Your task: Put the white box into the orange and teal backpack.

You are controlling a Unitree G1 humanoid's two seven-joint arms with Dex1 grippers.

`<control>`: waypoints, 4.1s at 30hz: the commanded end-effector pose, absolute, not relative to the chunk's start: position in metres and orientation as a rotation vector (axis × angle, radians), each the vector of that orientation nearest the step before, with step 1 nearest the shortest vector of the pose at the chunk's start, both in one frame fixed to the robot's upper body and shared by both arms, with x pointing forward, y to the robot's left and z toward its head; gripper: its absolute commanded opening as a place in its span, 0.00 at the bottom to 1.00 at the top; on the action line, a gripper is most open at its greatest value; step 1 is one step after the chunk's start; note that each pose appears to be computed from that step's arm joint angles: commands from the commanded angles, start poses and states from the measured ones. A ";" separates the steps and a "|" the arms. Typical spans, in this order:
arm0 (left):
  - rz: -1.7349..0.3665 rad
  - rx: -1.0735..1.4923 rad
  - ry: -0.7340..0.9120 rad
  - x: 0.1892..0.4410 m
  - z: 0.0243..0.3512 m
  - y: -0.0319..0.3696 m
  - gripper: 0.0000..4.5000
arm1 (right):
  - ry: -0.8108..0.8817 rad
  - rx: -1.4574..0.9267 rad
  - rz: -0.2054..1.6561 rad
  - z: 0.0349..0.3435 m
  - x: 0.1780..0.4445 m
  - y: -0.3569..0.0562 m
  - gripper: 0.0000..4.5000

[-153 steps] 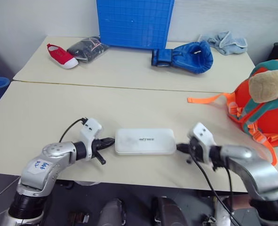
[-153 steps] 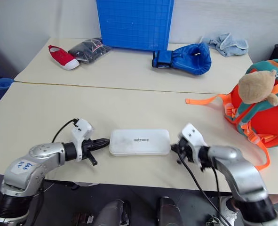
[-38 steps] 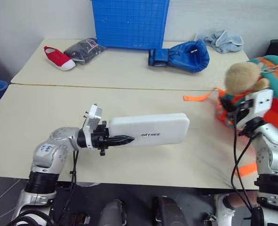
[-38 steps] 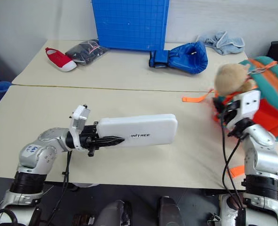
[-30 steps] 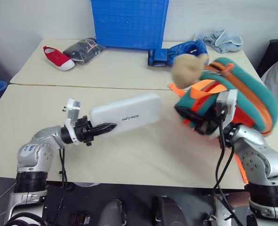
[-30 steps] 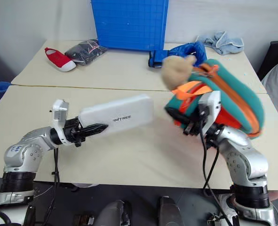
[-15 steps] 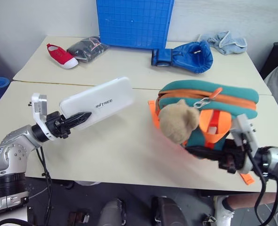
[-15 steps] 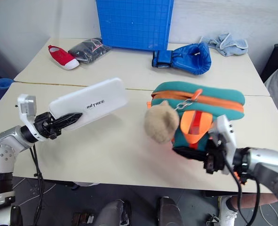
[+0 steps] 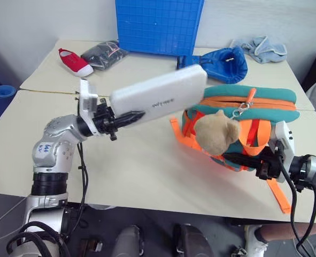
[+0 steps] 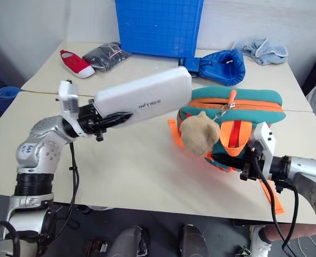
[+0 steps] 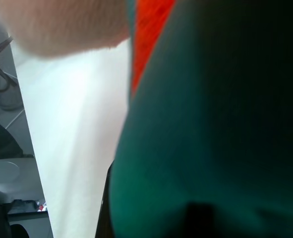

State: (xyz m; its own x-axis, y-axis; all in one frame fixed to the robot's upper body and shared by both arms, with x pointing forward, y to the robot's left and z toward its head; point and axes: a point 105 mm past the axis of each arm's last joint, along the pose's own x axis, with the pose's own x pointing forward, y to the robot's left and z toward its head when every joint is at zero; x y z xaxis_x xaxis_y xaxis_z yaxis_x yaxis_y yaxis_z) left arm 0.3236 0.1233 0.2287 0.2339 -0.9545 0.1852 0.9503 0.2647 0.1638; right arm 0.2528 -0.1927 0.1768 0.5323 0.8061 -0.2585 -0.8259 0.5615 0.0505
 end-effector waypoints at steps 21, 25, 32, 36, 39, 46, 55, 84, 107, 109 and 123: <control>-1.383 0.663 -0.202 0.378 0.216 0.081 0.29 | 0.126 -0.108 1.010 0.227 0.261 -0.183 0.01; -1.384 0.646 -0.185 0.386 0.225 0.074 0.29 | 0.121 -0.040 1.083 0.243 0.253 -0.177 0.01; -1.471 0.608 -0.173 0.384 0.237 0.062 0.29 | 0.212 0.030 1.125 0.239 0.241 -0.176 0.01; -1.663 0.631 -0.152 0.366 0.244 0.035 0.29 | 0.227 0.045 1.130 0.234 0.241 -0.174 0.01; -1.834 0.600 -0.113 0.350 0.248 0.010 0.29 | 0.209 0.024 1.119 0.231 0.245 -0.171 0.01; -1.740 0.547 -0.173 0.354 0.255 -0.062 0.29 | 0.168 -0.004 1.109 0.228 0.246 -0.165 0.01; -1.821 0.381 -0.199 0.331 0.242 -0.096 0.58 | 0.124 -0.003 1.018 0.224 0.246 -0.167 0.00; -1.744 0.400 -0.615 0.299 0.273 -0.001 0.90 | 0.177 -0.016 0.948 0.215 0.251 -0.163 0.00; -1.584 0.259 -0.552 0.337 0.298 0.026 0.10 | 0.156 0.023 0.956 0.211 0.234 -0.164 0.00; -1.503 0.255 -0.527 0.354 0.307 0.041 0.10 | 0.158 0.028 0.948 0.211 0.230 -0.166 0.00; -1.369 0.219 0.053 0.392 0.170 0.074 0.10 | 0.090 0.079 0.808 0.201 0.219 -0.184 0.00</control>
